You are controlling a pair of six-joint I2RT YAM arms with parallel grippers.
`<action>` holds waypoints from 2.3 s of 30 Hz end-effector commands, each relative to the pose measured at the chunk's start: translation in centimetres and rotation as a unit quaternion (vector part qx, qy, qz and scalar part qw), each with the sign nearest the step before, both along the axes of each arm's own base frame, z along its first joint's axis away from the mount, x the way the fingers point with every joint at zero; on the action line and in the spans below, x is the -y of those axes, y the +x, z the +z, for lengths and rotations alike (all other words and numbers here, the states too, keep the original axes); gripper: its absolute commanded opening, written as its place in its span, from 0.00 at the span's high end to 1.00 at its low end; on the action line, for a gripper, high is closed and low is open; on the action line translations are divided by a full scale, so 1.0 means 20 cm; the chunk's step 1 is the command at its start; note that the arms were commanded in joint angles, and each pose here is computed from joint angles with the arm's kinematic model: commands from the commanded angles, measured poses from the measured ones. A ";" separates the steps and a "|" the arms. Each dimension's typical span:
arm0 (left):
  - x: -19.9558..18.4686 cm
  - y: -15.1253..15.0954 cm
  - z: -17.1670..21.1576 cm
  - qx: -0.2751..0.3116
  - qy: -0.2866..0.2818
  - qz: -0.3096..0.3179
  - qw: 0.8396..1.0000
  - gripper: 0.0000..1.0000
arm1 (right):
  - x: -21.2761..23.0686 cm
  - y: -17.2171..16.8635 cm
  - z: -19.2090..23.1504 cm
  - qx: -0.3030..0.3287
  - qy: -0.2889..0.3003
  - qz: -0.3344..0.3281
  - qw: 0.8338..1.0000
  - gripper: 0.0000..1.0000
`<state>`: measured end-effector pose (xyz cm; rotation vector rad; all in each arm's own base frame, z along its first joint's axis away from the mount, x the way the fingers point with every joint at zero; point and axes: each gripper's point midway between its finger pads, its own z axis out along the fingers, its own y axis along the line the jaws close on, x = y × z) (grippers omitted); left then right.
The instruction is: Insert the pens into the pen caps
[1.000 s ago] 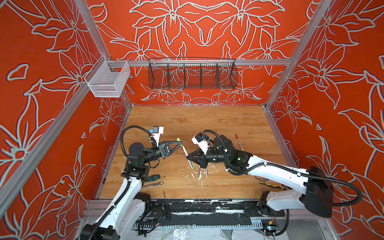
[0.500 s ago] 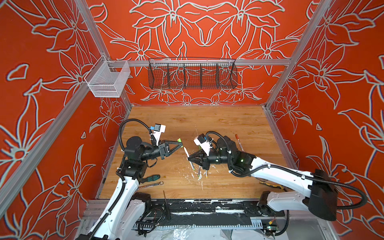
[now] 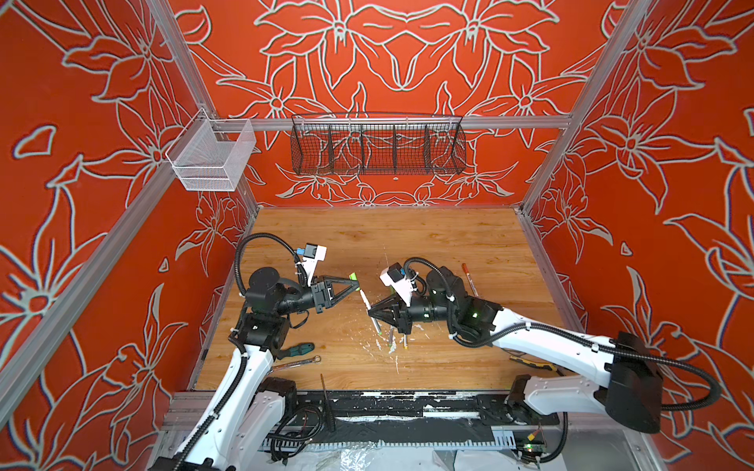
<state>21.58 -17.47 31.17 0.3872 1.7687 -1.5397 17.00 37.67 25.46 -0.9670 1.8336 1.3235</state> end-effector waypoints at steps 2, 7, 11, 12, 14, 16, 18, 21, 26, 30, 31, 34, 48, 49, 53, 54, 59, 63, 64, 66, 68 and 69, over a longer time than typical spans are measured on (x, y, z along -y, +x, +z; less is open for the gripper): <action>0.01 -0.02 0.02 0.012 -0.006 -0.012 1.000 1.00 | -0.03 0.00 0.10 0.024 0.025 0.009 0.999 1.00; 0.01 -0.01 0.02 0.012 -0.007 -0.011 1.000 1.00 | -0.03 0.01 0.11 0.026 0.025 0.011 0.999 1.00; 0.01 -0.01 0.02 0.011 -0.008 -0.011 1.000 1.00 | -0.04 0.01 0.12 0.028 0.027 0.010 0.999 1.00; 0.01 -0.01 0.01 0.010 -0.007 -0.012 1.000 1.00 | -0.04 0.01 0.13 0.030 0.029 0.009 0.999 1.00; 0.01 -0.01 0.01 0.008 -0.007 -0.012 1.000 1.00 | -0.04 0.01 0.14 0.032 0.030 0.010 0.999 1.00; 0.02 -0.01 0.01 0.008 -0.007 -0.013 1.000 1.00 | -0.04 0.02 0.14 0.033 0.030 0.010 0.999 1.00; 0.02 -0.02 0.01 0.009 -0.008 -0.015 1.000 1.00 | -0.05 0.02 0.14 0.034 0.030 0.010 0.999 1.00; 0.02 -0.01 0.00 0.007 -0.007 -0.015 1.000 1.00 | -0.06 0.02 0.15 0.033 0.031 0.014 0.999 1.00; 0.02 0.00 -0.01 0.007 -0.010 -0.005 1.000 1.00 | -0.07 0.02 0.16 0.033 0.035 0.017 0.999 1.00; 0.02 0.01 -0.01 0.004 -0.009 -0.002 1.000 1.00 | -0.06 0.02 0.16 0.036 0.035 0.013 0.999 1.00; 0.02 0.01 -0.01 0.005 -0.008 0.001 1.000 1.00 | -0.05 0.02 0.16 0.034 0.033 0.013 0.999 1.00; 0.01 0.01 -0.01 0.011 -0.006 0.016 1.000 1.00 | -0.05 0.02 0.14 0.031 0.029 0.012 0.999 1.00; -0.03 0.04 0.00 0.016 -0.009 0.045 0.999 1.00 | -0.04 0.01 0.09 0.021 0.025 0.013 0.999 1.00; -0.04 0.04 0.00 0.014 -0.010 0.047 0.999 1.00 | -0.04 0.00 0.09 0.020 0.026 0.015 0.999 1.00; -0.06 0.07 -0.01 0.010 -0.011 0.065 0.998 1.00 | -0.05 0.00 0.08 0.017 0.023 0.018 0.999 1.00; -0.07 0.08 -0.01 0.011 -0.015 0.071 0.997 1.00 | -0.05 0.00 0.07 0.015 0.022 0.018 0.999 1.00; -0.07 0.09 -0.02 0.008 -0.027 0.072 0.997 1.00 | -0.05 0.00 0.07 0.014 0.022 0.017 1.000 1.00; -0.07 0.09 -0.01 0.010 -0.030 0.064 0.997 1.00 | -0.05 0.01 0.07 0.016 0.020 0.015 1.000 1.00; -0.07 0.09 0.00 0.012 -0.030 0.064 0.997 1.00 | -0.05 0.01 0.07 0.017 0.020 0.015 1.000 1.00; -0.07 0.08 0.00 0.013 -0.032 0.063 0.997 1.00 | -0.06 0.01 0.07 0.017 0.018 0.015 1.000 1.00; -0.07 0.07 0.02 0.019 -0.036 0.063 0.997 1.00 | -0.06 0.02 0.05 0.016 0.014 0.013 1.000 1.00; -0.07 0.06 0.02 0.021 -0.038 0.061 0.997 1.00 | -0.06 0.03 0.05 0.016 0.012 0.010 1.000 1.00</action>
